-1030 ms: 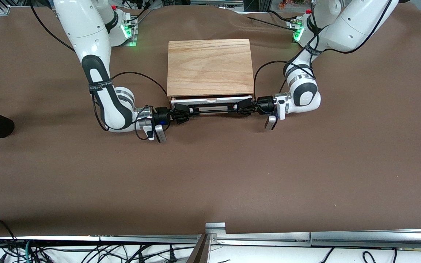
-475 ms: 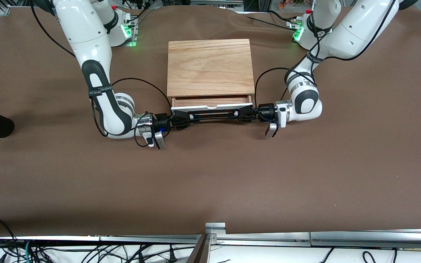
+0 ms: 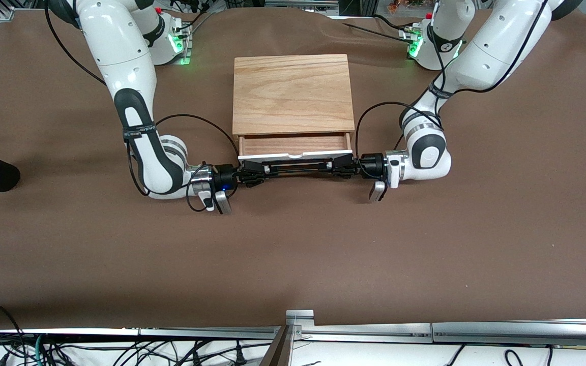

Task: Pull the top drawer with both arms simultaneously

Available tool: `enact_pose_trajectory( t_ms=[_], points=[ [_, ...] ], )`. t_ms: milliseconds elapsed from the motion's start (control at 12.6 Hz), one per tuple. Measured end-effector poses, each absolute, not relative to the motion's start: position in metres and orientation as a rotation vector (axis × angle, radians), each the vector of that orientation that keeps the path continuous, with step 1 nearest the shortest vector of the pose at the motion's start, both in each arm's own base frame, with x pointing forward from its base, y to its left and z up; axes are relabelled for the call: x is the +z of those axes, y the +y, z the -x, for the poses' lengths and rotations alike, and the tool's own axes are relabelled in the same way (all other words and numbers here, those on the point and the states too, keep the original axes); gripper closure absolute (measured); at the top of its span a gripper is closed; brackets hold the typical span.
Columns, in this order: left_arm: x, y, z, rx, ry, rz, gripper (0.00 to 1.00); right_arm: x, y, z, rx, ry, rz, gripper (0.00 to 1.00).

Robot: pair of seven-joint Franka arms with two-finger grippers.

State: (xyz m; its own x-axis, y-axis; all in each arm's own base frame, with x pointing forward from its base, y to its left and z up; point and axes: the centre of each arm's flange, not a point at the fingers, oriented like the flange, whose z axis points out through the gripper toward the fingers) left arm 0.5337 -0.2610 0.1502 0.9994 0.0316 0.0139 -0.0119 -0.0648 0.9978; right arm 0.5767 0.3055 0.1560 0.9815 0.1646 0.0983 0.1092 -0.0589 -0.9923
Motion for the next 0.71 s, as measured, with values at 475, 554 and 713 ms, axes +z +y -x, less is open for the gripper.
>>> enact_pose_trajectory(
  t_ms=[475,554,713],
  points=[
    [0.138,-0.256,-0.557,-0.048,-0.008,-1.568,0.81,0.156,0.307,-0.587,0.063,-0.206,1.639,0.82],
    [0.137,-0.247,-0.566,-0.044,0.006,-1.573,0.81,0.156,0.306,-0.589,0.068,-0.209,1.639,0.82],
    [0.104,-0.179,-0.599,0.065,0.141,-1.785,0.89,0.163,0.288,-0.608,0.034,-0.188,1.645,0.82]
  ],
)
